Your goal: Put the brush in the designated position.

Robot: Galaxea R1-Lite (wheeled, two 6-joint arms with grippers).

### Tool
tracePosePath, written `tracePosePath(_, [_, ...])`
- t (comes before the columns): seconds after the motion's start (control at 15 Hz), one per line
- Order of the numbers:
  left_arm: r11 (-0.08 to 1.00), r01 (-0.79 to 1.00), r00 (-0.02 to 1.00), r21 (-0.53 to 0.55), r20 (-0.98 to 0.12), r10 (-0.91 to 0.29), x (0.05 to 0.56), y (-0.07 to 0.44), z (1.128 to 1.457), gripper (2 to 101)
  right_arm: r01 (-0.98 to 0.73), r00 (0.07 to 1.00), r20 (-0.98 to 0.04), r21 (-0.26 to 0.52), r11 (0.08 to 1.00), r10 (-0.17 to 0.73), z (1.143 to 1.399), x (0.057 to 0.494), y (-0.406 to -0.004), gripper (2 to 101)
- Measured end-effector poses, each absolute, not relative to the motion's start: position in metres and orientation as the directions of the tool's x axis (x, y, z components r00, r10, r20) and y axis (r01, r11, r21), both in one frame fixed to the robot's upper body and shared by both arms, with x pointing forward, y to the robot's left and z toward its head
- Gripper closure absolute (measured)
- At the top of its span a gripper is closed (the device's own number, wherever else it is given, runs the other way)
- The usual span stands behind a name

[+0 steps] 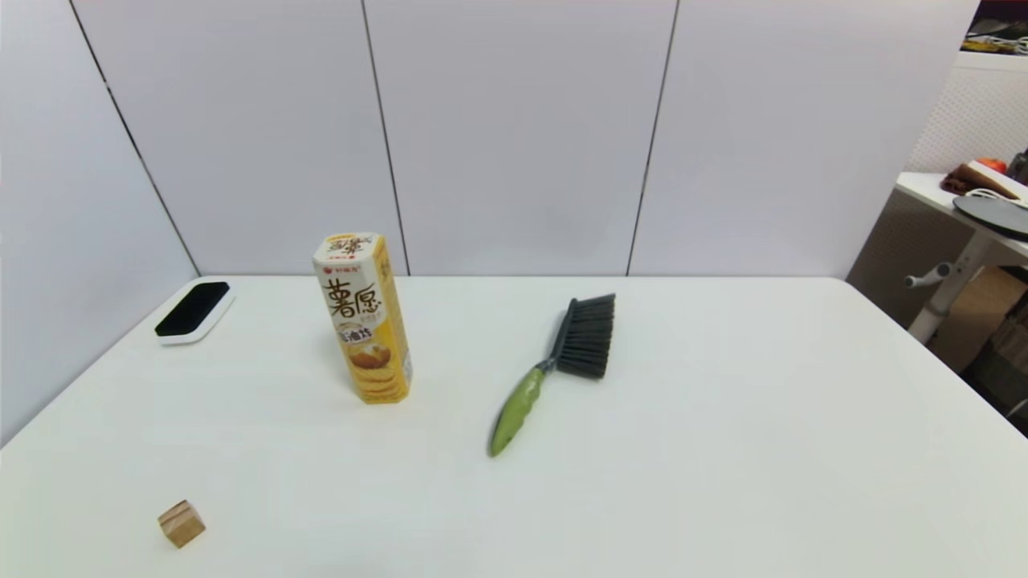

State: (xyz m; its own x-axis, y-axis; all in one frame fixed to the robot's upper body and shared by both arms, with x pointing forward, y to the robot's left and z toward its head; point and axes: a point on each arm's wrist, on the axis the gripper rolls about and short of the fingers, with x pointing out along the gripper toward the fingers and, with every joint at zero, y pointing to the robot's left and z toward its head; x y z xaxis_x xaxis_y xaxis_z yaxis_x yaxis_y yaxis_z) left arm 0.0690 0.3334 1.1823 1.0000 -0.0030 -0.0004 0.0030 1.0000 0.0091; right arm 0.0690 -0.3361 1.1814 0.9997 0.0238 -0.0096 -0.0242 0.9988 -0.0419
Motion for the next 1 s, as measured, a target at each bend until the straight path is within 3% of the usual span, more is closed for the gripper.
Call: tracePosePath(1.0, [1.000, 0.002, 1.000, 0.012, -0.005, -0.002, 0.0695, 0.3334, 1.1832, 5.3, -0.023, 1.000, -0.010, -0.043, 0.999, 0.023, 1.1814, 0.0690, -0.3361, 4.3])
